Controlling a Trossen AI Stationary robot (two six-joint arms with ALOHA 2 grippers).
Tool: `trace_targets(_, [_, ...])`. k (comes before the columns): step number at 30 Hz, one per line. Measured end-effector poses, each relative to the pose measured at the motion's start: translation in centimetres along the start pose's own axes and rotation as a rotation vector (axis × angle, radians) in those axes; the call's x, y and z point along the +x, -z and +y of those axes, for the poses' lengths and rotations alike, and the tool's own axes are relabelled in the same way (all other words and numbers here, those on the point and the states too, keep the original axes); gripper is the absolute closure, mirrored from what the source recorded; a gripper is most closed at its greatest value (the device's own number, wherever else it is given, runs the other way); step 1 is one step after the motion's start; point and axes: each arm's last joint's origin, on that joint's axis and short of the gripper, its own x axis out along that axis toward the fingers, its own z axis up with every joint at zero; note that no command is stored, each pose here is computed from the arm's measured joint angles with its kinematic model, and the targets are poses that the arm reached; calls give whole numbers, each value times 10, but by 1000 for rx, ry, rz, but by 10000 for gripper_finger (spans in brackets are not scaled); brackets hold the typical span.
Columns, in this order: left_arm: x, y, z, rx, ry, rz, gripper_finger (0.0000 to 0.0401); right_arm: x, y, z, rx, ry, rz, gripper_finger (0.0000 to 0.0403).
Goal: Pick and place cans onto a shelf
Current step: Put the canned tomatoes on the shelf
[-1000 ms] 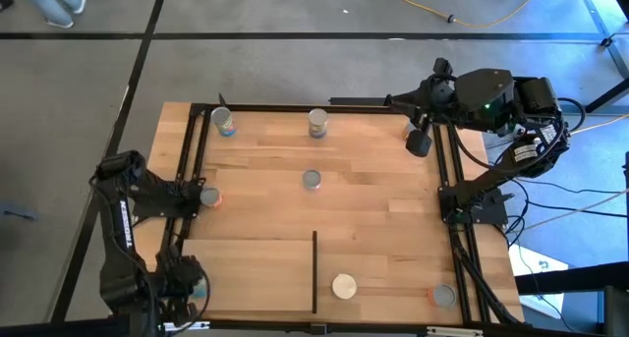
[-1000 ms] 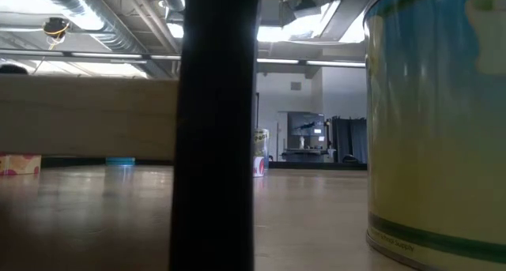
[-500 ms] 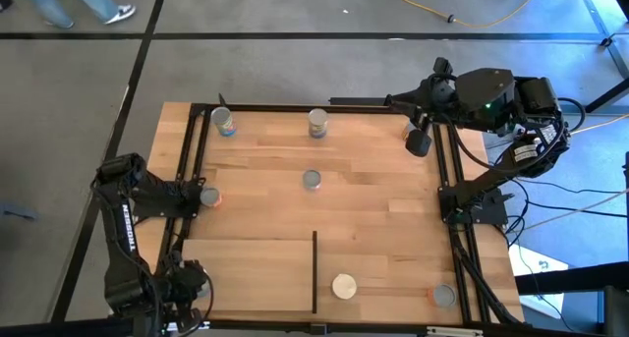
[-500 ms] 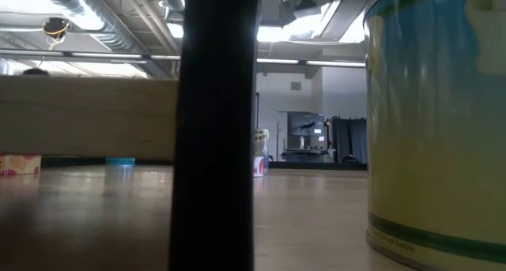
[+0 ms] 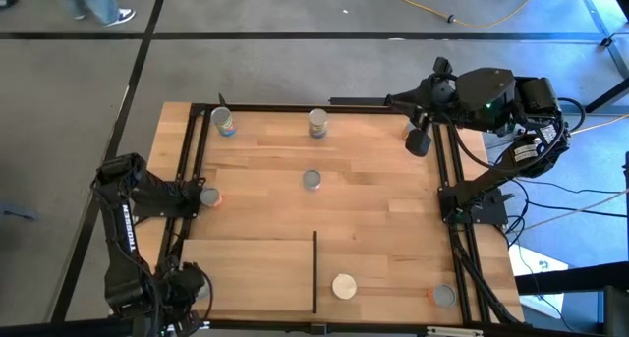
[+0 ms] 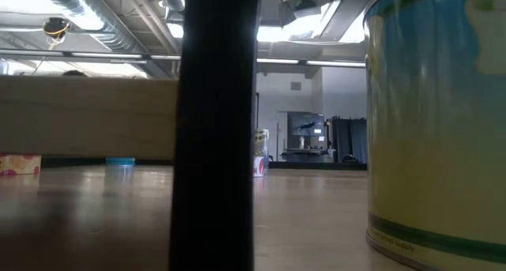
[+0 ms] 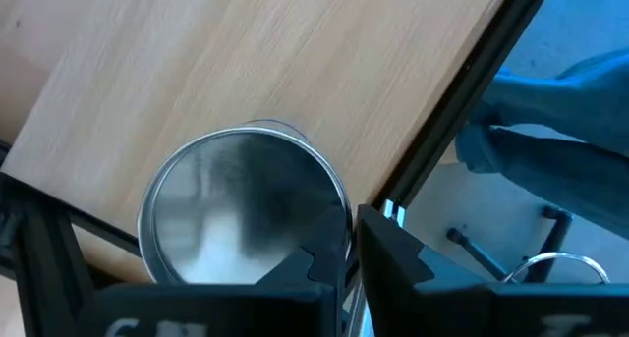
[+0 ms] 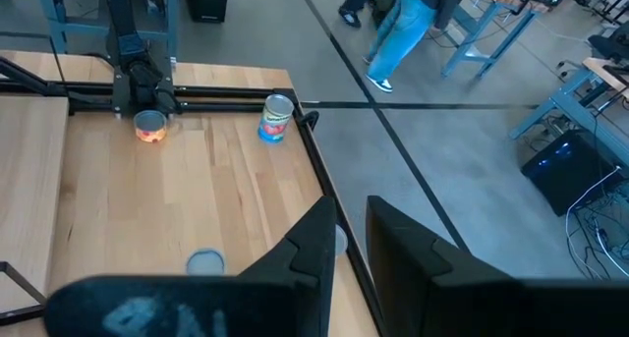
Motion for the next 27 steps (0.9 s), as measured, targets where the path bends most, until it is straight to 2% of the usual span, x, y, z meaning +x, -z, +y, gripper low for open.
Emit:
trace_targets(7, [0, 2, 0, -26, -15, 73, 365, 0, -3, 0, 14, 1, -29, 340])
trace_targets(19, [-2, 0, 1, -24, -3, 26, 369, 0, -3, 0, 9, 1, -27, 340])
trace_targets(27, [-16, -3, -3, -23, 16, 23, 369, 0, -3, 0, 9, 1, -26, 340])
